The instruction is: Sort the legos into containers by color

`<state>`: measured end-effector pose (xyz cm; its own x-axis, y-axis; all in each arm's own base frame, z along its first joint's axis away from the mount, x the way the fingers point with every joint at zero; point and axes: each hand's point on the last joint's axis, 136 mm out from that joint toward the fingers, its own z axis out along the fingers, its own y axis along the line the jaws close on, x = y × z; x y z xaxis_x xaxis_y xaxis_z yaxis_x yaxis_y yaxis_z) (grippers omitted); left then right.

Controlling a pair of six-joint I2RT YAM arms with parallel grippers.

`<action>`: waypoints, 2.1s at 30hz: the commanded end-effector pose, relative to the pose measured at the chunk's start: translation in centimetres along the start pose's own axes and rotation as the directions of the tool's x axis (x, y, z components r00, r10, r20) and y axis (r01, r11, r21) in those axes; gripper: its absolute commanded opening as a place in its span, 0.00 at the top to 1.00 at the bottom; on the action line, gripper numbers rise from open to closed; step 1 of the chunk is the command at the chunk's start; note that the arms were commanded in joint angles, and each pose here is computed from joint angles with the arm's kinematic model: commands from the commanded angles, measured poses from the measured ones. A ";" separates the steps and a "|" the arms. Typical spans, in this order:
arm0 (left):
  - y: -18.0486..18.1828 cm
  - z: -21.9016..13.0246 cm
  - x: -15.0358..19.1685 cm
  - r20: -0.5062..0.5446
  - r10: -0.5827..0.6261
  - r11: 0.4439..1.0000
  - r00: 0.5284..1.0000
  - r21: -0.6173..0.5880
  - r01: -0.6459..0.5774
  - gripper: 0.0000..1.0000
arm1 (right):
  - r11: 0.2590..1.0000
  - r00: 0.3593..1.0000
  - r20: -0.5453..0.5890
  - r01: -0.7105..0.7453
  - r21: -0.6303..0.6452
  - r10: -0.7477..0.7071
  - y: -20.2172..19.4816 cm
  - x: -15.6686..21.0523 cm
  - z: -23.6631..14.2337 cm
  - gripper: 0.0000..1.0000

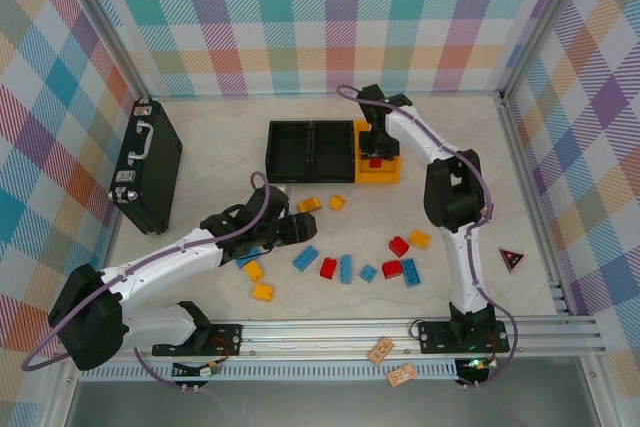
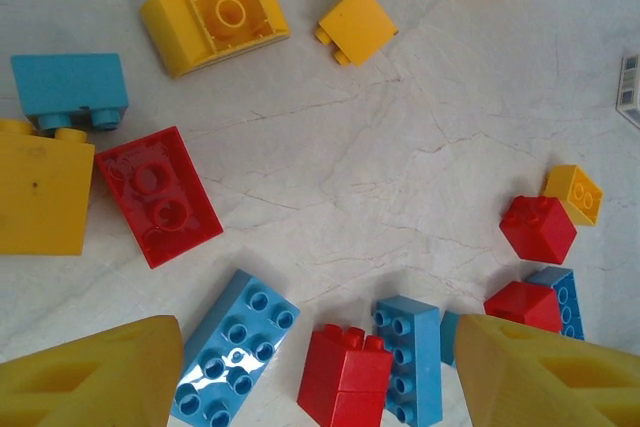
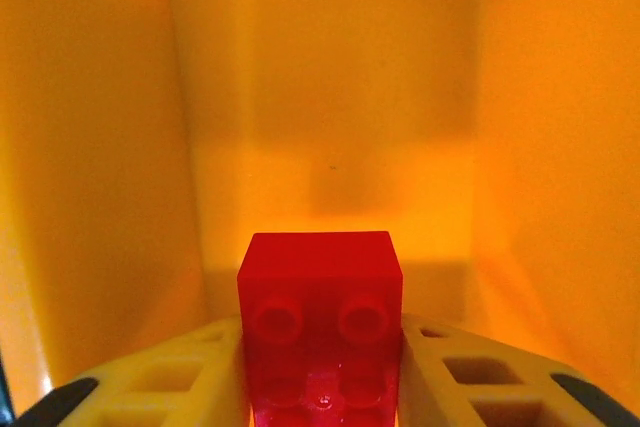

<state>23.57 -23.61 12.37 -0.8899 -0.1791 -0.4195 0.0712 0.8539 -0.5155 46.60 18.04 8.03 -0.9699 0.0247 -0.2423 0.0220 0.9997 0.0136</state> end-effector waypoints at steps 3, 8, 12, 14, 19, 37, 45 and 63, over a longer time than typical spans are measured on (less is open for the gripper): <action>0.1 -0.6 -0.2 0.017 -0.005 1.000 1.000 -0.029 0.006 0.27 | 1.000 1.000 0.018 -0.014 -0.012 0.014 0.0 -0.8 -1.9 0.54; 0.8 -1.0 -0.5 0.032 -0.009 0.997 0.999 -0.078 0.011 0.27 | 0.999 0.998 0.065 -0.020 -0.037 0.023 0.0 -1.3 -4.7 0.49; 1.5 -1.2 -0.7 0.039 -0.010 0.993 0.999 -0.120 0.015 0.27 | 0.994 0.994 0.107 -0.027 -0.103 0.038 0.3 -0.6 -7.6 0.49; 1.7 -1.4 -0.8 0.045 -0.013 0.991 0.999 -0.134 0.019 0.27 | 0.990 0.992 0.122 -0.026 -0.138 0.043 0.4 0.2 -8.8 0.49; 2.3 -1.8 -1.0 0.046 -0.009 0.984 0.999 -0.175 0.017 0.27 | 0.977 0.989 0.137 -0.020 -0.210 0.049 0.4 3.1 -10.7 0.49; 5.0 -0.8 -1.6 -0.073 0.064 0.930 0.995 -0.356 -0.086 0.40 | 0.916 0.993 0.120 0.040 -0.399 0.009 0.5 17.0 -12.5 0.50; 7.7 1.9 -1.6 -0.197 0.059 0.893 0.979 -0.428 -0.140 0.44 | 0.906 0.997 0.082 0.023 -0.423 0.012 0.7 20.3 -11.6 0.50; 10.4 4.8 -1.4 -0.255 0.034 0.870 0.966 -0.468 -0.154 0.53 | 0.906 0.998 0.064 0.017 -0.422 0.011 1.3 20.9 -11.1 0.50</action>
<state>27.30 -17.02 4.00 -0.9719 -0.0237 -0.2343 -0.0166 0.9993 -0.0324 23.61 19.23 13.23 -0.9549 0.0339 -0.2950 -0.0907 0.9126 0.3986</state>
